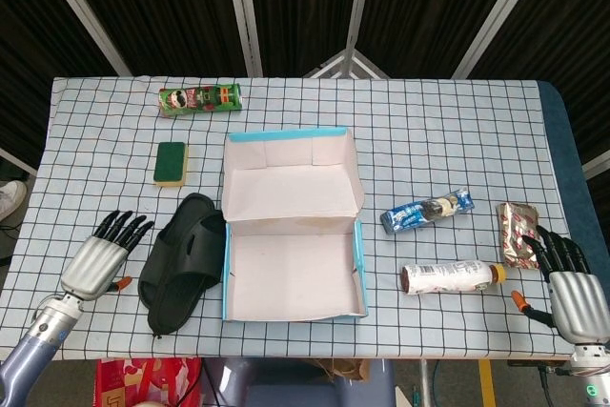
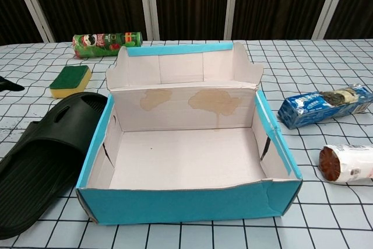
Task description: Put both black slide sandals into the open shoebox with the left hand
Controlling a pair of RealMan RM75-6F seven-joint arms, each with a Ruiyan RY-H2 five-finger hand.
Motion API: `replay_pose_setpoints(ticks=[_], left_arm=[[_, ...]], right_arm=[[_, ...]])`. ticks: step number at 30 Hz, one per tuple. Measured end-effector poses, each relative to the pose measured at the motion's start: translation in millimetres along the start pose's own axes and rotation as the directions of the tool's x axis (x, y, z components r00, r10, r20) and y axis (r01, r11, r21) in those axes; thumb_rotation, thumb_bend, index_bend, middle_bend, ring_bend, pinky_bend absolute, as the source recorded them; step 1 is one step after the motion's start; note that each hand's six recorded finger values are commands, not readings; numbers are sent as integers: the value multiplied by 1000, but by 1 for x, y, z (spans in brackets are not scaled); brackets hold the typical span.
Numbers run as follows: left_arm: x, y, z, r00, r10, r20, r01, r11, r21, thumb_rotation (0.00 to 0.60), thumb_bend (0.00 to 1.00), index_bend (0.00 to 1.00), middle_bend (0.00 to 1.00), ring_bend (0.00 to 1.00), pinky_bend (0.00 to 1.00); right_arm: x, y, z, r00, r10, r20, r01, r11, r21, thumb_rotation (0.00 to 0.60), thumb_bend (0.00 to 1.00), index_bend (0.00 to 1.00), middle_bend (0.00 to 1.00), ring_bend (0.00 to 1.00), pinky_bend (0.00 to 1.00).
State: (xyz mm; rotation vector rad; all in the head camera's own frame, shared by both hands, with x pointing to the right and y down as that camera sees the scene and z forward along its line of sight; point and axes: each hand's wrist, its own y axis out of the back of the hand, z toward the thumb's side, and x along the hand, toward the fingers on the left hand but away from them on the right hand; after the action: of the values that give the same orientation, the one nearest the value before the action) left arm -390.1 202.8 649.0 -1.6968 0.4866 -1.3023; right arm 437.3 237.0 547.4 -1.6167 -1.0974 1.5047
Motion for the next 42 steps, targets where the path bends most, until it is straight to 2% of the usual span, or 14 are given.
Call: replay_pose_setpoints(ticks=[14,20,26,30,35,38,42], left_arm=[[15,-35,31,995,-22,101,21,1000,11,600,124,32,113,0,38],[15,-34,38,993,1,116,-2,1000,9,600,124,34,119,0,38],[11,-35,38,994,-1,109,-1,1000,18,600,129,63,206,0,38],[11,-36,36,995,-3,98,0,999,32,600,183,149,274,1,38],[13,-35,34,997,12,81,-15,999,35,600,323,344,447,54,41],[14,-30,30,997,45,67,-47,998,36,600,362,439,508,80,41],[12,-20,15,996,87,20,-88,995,47,600,369,481,534,85,41]], right_arm=[[-4,-3,1,1000,10,6,-11,1000,10,600,272,142,45,58,68],[-4,-2,1,1000,6,6,-6,1000,8,600,272,142,45,67,69],[-3,-3,1,1000,10,3,-10,1000,4,600,272,142,45,79,68],[-3,-3,2,1000,9,1,-9,1000,5,600,272,142,45,87,69],[-2,-3,4,1000,9,0,-9,1000,6,600,272,142,45,93,68],[-2,-3,4,1000,10,1,-10,1000,6,600,272,142,45,96,68],[-2,-2,3,1000,11,1,-11,1000,4,600,272,142,45,102,68]])
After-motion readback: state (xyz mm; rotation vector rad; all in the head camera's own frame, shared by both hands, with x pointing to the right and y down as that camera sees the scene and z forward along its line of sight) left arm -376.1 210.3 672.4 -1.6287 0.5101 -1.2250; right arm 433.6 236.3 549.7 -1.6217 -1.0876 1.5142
